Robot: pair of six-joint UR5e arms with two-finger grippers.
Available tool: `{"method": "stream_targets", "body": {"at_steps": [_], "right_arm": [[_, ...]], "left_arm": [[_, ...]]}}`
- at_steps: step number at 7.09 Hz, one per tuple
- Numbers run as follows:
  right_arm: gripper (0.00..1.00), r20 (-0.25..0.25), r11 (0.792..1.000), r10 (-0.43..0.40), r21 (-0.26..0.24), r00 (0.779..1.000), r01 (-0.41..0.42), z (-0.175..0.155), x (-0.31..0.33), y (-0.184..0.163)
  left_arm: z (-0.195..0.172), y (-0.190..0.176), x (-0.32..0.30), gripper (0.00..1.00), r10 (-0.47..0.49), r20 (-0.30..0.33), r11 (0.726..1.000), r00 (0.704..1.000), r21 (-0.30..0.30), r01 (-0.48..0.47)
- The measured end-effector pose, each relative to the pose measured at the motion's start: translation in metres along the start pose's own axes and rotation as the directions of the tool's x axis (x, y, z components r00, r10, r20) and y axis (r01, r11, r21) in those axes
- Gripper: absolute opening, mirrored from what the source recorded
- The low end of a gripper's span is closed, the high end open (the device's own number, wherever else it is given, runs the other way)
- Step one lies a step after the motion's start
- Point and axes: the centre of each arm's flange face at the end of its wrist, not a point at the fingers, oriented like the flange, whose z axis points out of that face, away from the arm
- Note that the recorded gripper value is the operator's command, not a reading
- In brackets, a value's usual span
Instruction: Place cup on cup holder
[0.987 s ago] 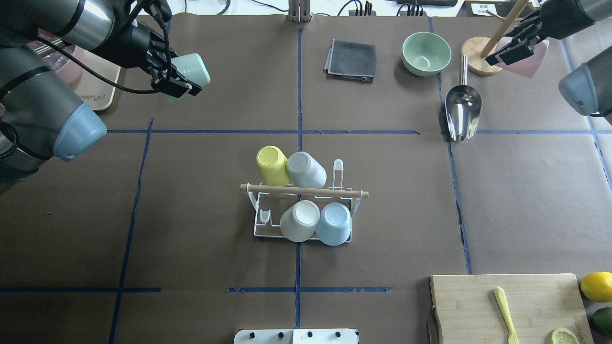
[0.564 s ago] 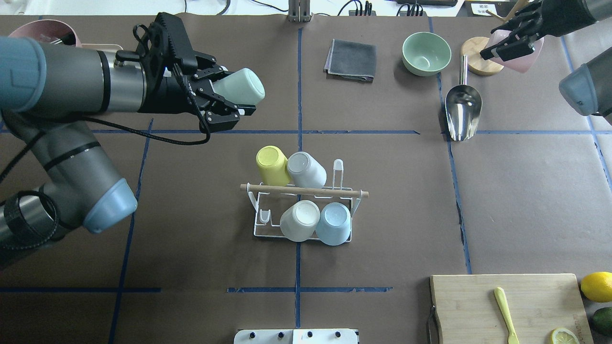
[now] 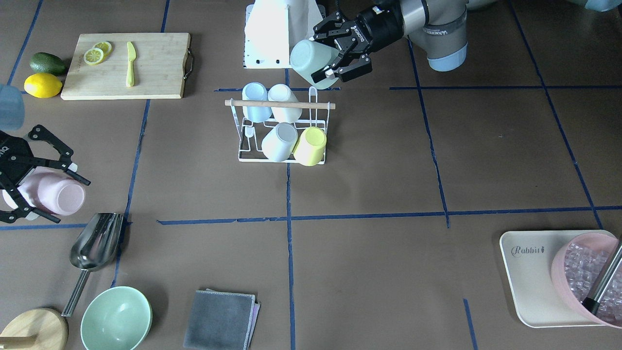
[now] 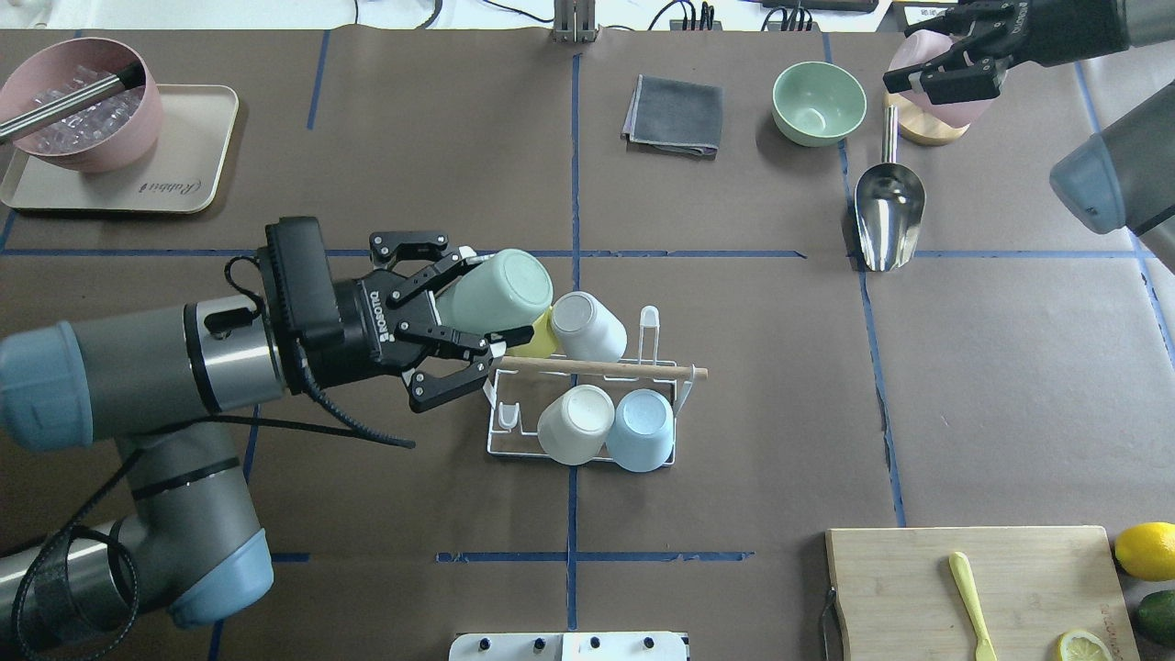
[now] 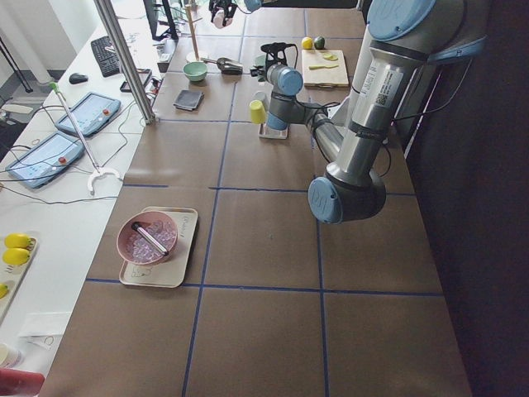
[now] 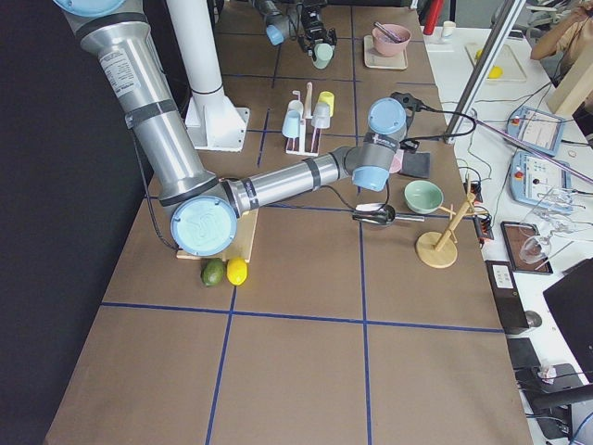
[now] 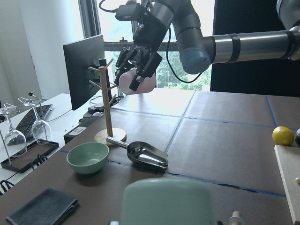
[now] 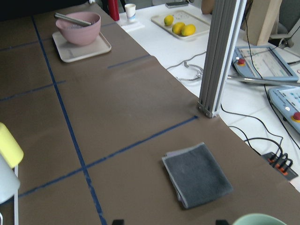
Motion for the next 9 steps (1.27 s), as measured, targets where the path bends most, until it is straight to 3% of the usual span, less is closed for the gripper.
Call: {"method": "stream_targets", "body": {"at_steps": [2, 5, 7, 9], "right_arm": [[0.0, 0.011, 0.984, 0.081, 0.158, 0.997, -0.081, 0.023, -0.04, -0.022], [0.0, 0.06, 0.91, 0.172, 0.373, 0.983, -0.182, 0.063, -0.121, -0.052], [0.0, 0.038, 0.864, 0.199, 0.465, 0.979, -0.193, 0.09, -0.151, -0.059], [0.0, -0.012, 0.86, 0.155, 0.494, 0.988, -0.129, 0.113, -0.172, -0.062]], "left_arm": [[-0.007, 0.031, 0.018, 0.03, -0.025, -0.027, 0.997, 0.999, 0.069, 0.027], [0.001, 0.067, 0.028, 0.04, 0.039, -0.046, 0.997, 0.998, 0.068, -0.036], [0.006, 0.074, 0.035, 0.05, 0.052, -0.058, 0.996, 0.997, 0.069, -0.048], [0.021, 0.083, 0.033, 0.05, 0.052, -0.042, 0.997, 0.998, 0.061, -0.049]]}}
